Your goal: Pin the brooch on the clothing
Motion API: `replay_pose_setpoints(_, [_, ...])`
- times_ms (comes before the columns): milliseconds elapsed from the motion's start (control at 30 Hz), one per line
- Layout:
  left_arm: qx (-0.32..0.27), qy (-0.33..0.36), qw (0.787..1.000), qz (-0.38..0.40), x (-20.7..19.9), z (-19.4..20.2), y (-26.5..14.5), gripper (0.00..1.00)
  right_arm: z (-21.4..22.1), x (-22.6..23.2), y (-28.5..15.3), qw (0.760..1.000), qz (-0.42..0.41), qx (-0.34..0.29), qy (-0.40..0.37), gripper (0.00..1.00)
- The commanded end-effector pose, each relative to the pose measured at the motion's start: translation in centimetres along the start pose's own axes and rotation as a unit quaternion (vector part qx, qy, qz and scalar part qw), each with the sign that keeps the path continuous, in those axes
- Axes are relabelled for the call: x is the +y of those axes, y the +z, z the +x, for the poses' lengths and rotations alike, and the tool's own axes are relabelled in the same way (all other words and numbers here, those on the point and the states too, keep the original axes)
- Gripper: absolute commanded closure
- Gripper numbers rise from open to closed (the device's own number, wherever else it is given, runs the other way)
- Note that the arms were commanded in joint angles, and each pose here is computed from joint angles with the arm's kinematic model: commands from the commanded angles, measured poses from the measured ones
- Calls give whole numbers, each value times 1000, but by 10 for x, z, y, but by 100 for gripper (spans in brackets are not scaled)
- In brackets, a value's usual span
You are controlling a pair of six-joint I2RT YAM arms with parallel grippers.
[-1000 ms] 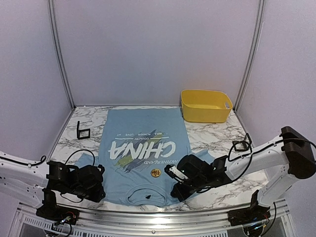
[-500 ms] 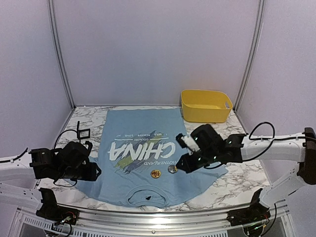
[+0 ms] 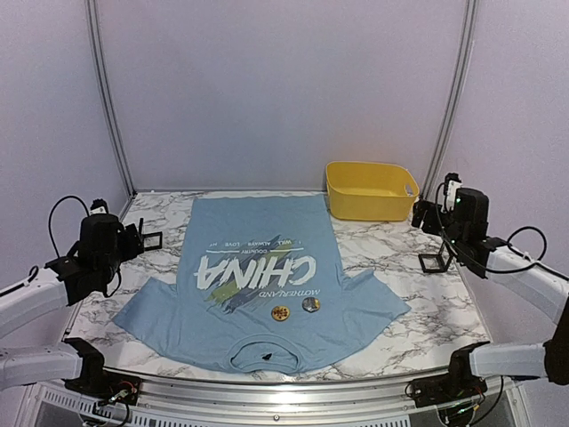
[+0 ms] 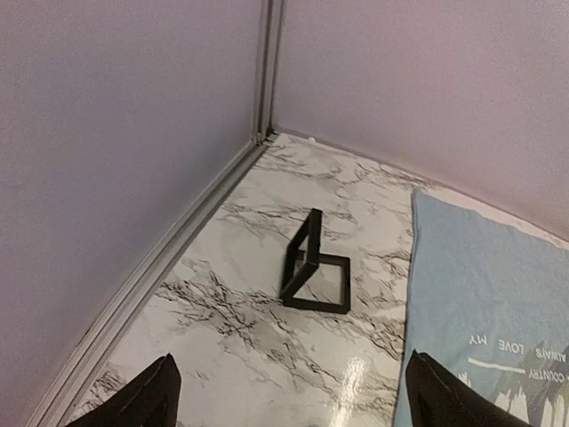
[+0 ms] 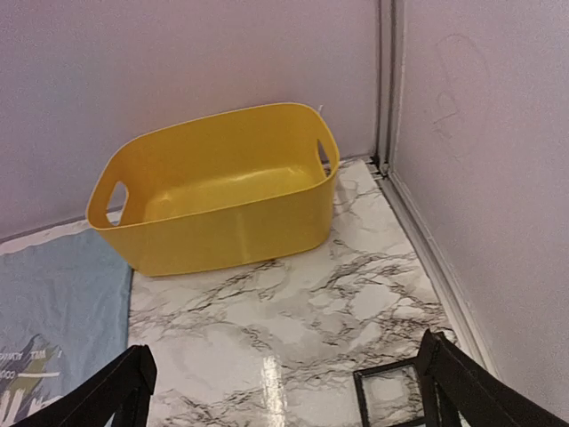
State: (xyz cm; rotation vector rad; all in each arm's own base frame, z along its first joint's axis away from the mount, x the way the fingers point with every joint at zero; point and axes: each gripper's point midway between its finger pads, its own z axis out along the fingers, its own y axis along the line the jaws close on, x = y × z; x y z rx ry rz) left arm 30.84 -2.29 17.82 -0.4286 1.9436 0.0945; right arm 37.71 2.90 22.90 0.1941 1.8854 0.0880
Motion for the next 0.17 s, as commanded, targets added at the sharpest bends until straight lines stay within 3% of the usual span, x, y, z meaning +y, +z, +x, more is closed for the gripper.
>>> replay_pose_setpoints(0, [-118, 9, 992, -52, 27, -34, 0, 7, -14, -33, -7, 994, 74, -76, -15, 1])
replay_pose_setpoints(133, [-131, 34, 988, -69, 42, -24, 7, 1, -3, -48, -11, 990, 105, -93, -2, 1])
